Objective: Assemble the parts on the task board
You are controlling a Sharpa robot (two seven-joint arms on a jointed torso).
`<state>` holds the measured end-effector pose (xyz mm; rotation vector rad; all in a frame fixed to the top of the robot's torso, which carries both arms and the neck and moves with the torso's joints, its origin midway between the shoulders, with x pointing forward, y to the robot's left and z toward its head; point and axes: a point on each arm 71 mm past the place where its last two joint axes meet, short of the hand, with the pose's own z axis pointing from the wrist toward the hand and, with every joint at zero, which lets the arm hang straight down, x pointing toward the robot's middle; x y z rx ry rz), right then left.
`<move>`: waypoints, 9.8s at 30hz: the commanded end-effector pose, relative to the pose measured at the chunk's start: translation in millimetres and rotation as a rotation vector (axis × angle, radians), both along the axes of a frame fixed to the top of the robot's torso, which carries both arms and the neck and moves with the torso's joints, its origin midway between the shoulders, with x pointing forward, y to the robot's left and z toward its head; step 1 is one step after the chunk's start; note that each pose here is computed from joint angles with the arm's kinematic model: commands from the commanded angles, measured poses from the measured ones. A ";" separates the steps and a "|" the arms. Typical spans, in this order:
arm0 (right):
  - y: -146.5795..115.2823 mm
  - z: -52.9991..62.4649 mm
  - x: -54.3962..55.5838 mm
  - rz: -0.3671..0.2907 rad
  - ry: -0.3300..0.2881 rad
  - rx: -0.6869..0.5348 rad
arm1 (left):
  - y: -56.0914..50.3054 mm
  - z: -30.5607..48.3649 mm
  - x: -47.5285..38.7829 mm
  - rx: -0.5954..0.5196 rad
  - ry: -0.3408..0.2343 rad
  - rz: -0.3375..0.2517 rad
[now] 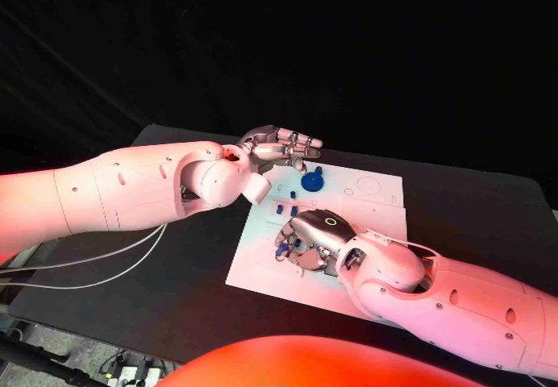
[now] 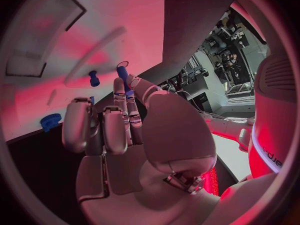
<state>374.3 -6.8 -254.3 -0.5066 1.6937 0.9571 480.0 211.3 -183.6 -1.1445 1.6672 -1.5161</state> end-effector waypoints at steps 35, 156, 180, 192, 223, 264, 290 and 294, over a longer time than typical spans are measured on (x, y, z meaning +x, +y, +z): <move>-0.2 -7.0 -3.0 0.013 -0.005 -0.071 | -0.3 1.2 -0.7 -0.009 -0.001 -0.017; -171.0 -36.2 -12.8 -0.615 0.240 -0.177 | 24.6 -9.9 -8.1 0.009 0.035 -0.009; -158.9 -42.5 -12.7 -0.610 0.245 -0.169 | 24.0 -10.3 -8.5 0.010 0.043 -0.016; -158.8 -22.0 -23.2 -0.653 0.261 -0.023 | 24.8 -10.5 -8.5 0.012 0.045 -0.016; -120.1 -18.6 -24.9 -0.545 0.352 -0.064 | 22.6 -10.1 -8.5 0.009 0.041 -0.018; -123.1 -13.9 -31.1 -0.502 0.340 -0.030 | 24.2 -10.1 -9.0 0.011 0.044 -0.016; -119.0 -25.9 -19.6 -0.518 0.338 -0.101 | 23.2 -10.1 -9.1 0.011 0.046 -0.019; -116.3 -27.1 -19.0 -0.511 0.341 -0.112 | 23.0 -10.2 -9.2 0.011 0.047 -0.020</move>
